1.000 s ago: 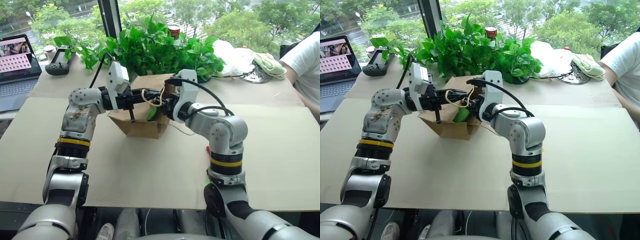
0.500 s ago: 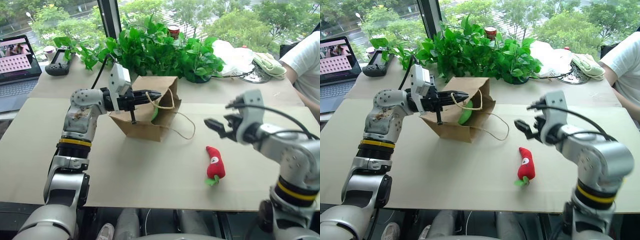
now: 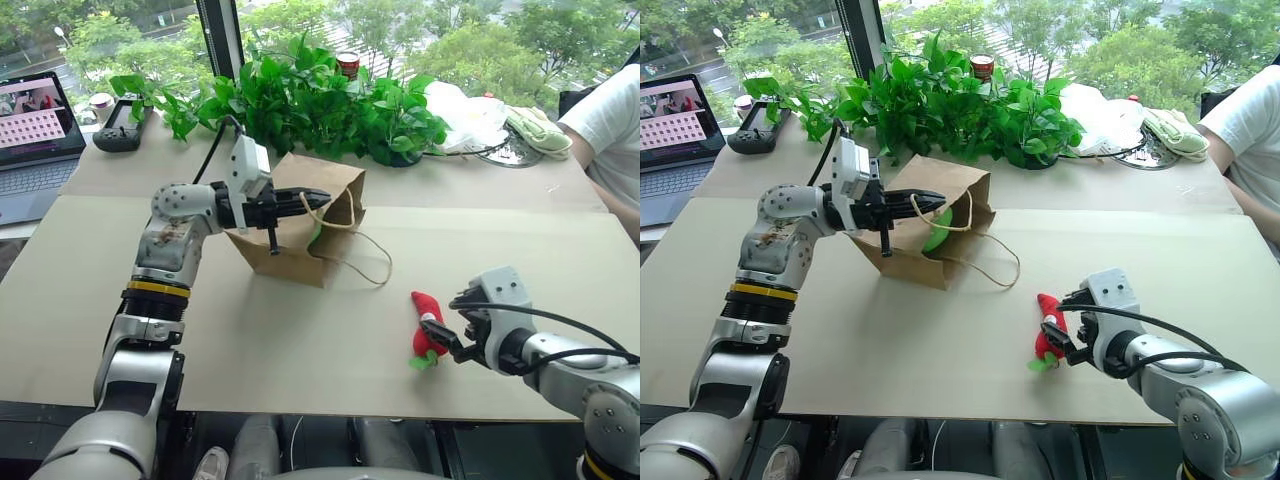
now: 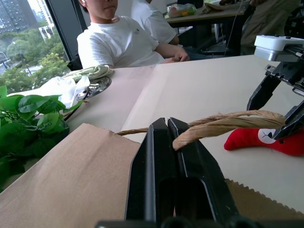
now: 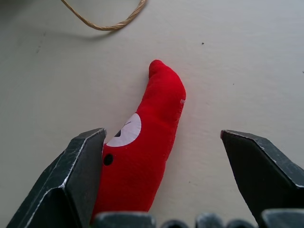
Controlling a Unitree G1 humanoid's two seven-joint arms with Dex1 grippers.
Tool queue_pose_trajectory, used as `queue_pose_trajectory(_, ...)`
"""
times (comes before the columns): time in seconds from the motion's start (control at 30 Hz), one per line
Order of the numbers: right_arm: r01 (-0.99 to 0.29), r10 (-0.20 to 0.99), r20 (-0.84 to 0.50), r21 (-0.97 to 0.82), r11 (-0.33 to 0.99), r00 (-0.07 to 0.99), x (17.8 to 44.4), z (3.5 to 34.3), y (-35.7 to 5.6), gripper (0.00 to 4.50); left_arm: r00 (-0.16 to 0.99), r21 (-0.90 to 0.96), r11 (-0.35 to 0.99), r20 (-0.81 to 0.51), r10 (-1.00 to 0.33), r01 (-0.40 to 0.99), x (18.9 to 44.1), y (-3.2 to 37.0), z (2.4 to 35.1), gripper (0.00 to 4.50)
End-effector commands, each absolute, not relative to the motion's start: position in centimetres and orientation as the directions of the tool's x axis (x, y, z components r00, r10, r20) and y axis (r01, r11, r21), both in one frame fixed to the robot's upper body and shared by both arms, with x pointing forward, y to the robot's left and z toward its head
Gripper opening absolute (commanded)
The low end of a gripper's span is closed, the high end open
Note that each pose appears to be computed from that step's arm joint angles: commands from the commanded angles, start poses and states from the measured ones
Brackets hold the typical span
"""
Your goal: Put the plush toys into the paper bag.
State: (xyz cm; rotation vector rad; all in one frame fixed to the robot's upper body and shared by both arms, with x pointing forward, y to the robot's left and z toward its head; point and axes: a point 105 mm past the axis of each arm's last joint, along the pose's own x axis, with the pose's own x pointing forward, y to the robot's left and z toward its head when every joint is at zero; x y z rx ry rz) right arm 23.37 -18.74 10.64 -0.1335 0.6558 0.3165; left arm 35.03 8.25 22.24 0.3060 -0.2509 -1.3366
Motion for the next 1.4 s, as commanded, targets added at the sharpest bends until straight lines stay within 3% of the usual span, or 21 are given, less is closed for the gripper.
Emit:
queue_pose_trajectory(0.03,-0.313,0.234,-0.61,-0.025,0.949,0.757,23.8,10.7,-18.6,3.8,0.198,0.395,0.191,0.022,-0.98,0.899,34.8,8.0,23.3,0.0)
queue_pose_trajectory(0.13,-0.334,0.26,-0.611,-0.007,0.942,0.747,23.8,10.5,-17.9,2.96,0.2,0.396,0.193,0.024,-0.98,0.898,34.8,8.1,23.4,0.0)
queue_pose_trajectory(0.23,-0.353,0.286,-0.61,0.011,0.936,0.739,23.8,10.5,-17.5,1.76,0.204,0.399,0.197,0.024,-0.979,0.896,34.8,8.2,23.5,0.0)
queue_pose_trajectory(0.3,-0.358,0.295,-0.604,0.017,0.933,0.74,23.8,10.6,-17.5,1.28,0.207,0.4,0.199,0.024,-0.978,0.894,34.9,8.2,23.6,0.0)
queue_pose_trajectory(0.87,-0.376,0.309,-0.568,-0.001,0.926,0.763,24.0,12.2,-18.3,1.28,0.21,0.404,0.201,0.021,-0.977,0.893,34.8,8.3,23.6,0.0)
queue_pose_trajectory(1.0,-0.388,0.319,-0.572,0.001,0.922,0.756,23.9,12.1,-18.0,0.1,0.209,0.404,0.199,0.021,-0.978,0.893,34.8,8.3,23.6,0.0)
queue_pose_trajectory(1.13,-0.396,0.338,-0.534,0.006,0.918,0.775,24.3,12.9,-17.6,0.03,0.21,0.404,0.201,0.021,-0.977,0.892,34.9,8.3,23.6,0.0)
queue_pose_trajectory(1.4,-0.426,0.442,-0.284,0.12,0.897,0.851,27.9,18.2,-14.7,0.03,0.211,0.403,0.203,0.023,-0.977,0.892,35.0,8.3,23.7,0.0)
